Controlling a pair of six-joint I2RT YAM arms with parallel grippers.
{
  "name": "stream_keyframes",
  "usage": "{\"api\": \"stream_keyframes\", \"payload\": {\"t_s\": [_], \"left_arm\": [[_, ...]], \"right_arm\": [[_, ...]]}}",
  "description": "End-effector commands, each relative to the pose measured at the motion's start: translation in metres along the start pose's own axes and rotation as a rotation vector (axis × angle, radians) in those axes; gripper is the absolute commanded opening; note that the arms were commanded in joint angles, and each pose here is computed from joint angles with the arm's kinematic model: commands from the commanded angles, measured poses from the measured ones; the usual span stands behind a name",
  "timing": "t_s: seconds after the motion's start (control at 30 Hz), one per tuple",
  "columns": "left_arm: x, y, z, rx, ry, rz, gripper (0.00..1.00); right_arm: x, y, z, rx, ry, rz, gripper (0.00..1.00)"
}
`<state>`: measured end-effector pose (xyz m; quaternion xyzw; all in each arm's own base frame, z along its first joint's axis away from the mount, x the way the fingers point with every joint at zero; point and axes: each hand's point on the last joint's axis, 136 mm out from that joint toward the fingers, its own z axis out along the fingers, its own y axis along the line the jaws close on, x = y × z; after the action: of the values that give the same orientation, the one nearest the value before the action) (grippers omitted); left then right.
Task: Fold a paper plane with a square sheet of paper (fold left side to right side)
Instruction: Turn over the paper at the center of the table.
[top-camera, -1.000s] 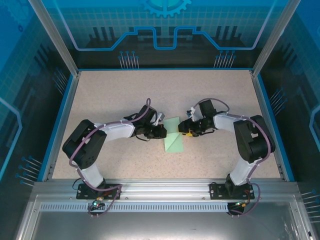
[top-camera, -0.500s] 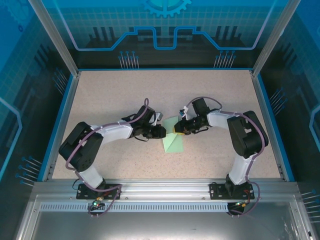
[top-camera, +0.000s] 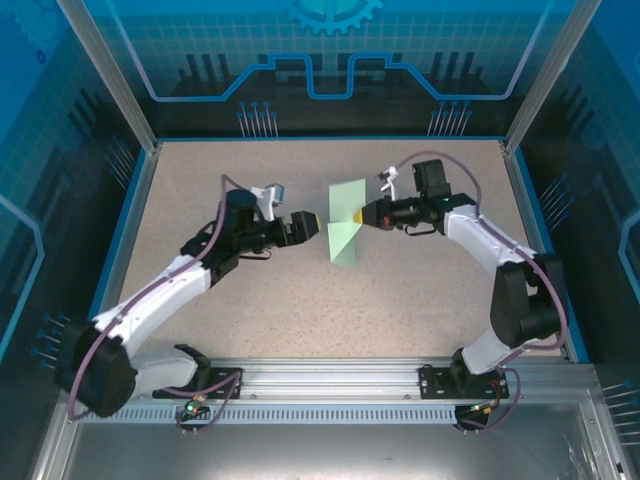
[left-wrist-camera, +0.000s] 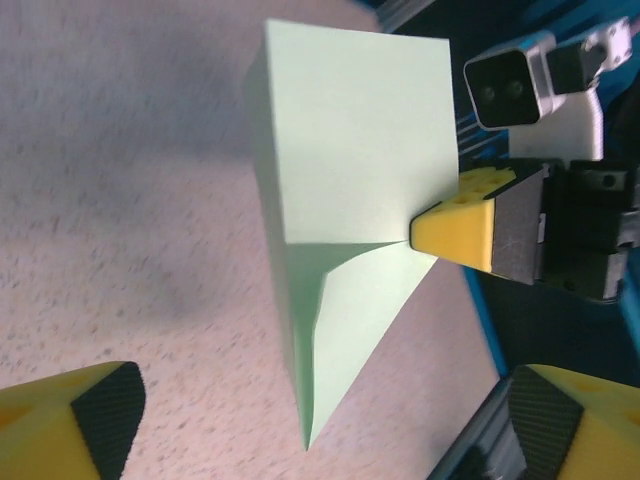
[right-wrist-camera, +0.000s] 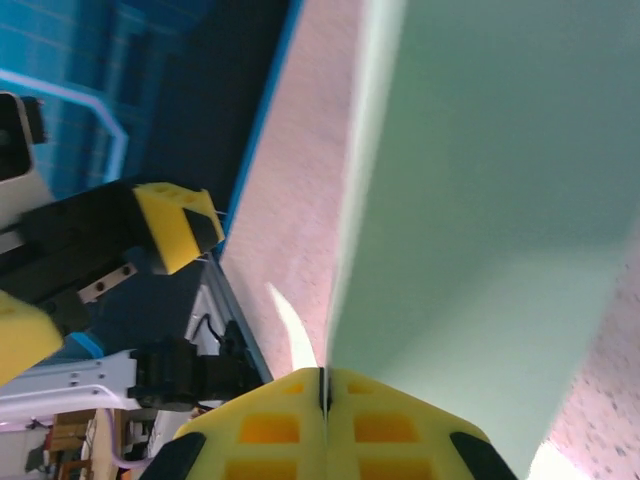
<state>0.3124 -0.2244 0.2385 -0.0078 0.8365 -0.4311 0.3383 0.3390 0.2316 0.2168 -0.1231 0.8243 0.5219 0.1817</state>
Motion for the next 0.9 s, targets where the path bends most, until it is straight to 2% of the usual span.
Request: {"api": "stream_keyframes", "payload": {"t_s": [0.0,0.23,0.4,0.53,0.67,0.87], "left_arm": [[-0.022,-0.044,-0.023,0.137,-0.05,0.028,0.99],[-0.038,-0.105,-0.034,0.4,-0.029,0.042,0.99],[-0.041,-0.118,-0.032,0.462,-0.018,0.045,0.98],[-0.042,-0.131,-0.035,0.519,-0.019,0.056,0.93],[-0.045,-0.135,-0.038,0.523,-0.044,0.055,0.78],[-0.051,-0.133,-0.043,0.505,-0.098,0.042,0.44]], "right_arm": [[-0.017,0.055,-0.024,-0.115,-0.025,-0.066,0.0],[-0.037,0.128,-0.044,-0.229,-0.069,-0.179,0.0],[-0.036,0.159,-0.043,-0.297,-0.059,-0.215,0.0],[-0.036,0.17,-0.039,-0.321,-0.053,-0.215,0.0],[-0.036,0.172,-0.034,-0.335,-0.045,-0.199,0.0],[-0.038,0.171,-0.034,-0.334,-0.059,-0.193,0.07]]}}
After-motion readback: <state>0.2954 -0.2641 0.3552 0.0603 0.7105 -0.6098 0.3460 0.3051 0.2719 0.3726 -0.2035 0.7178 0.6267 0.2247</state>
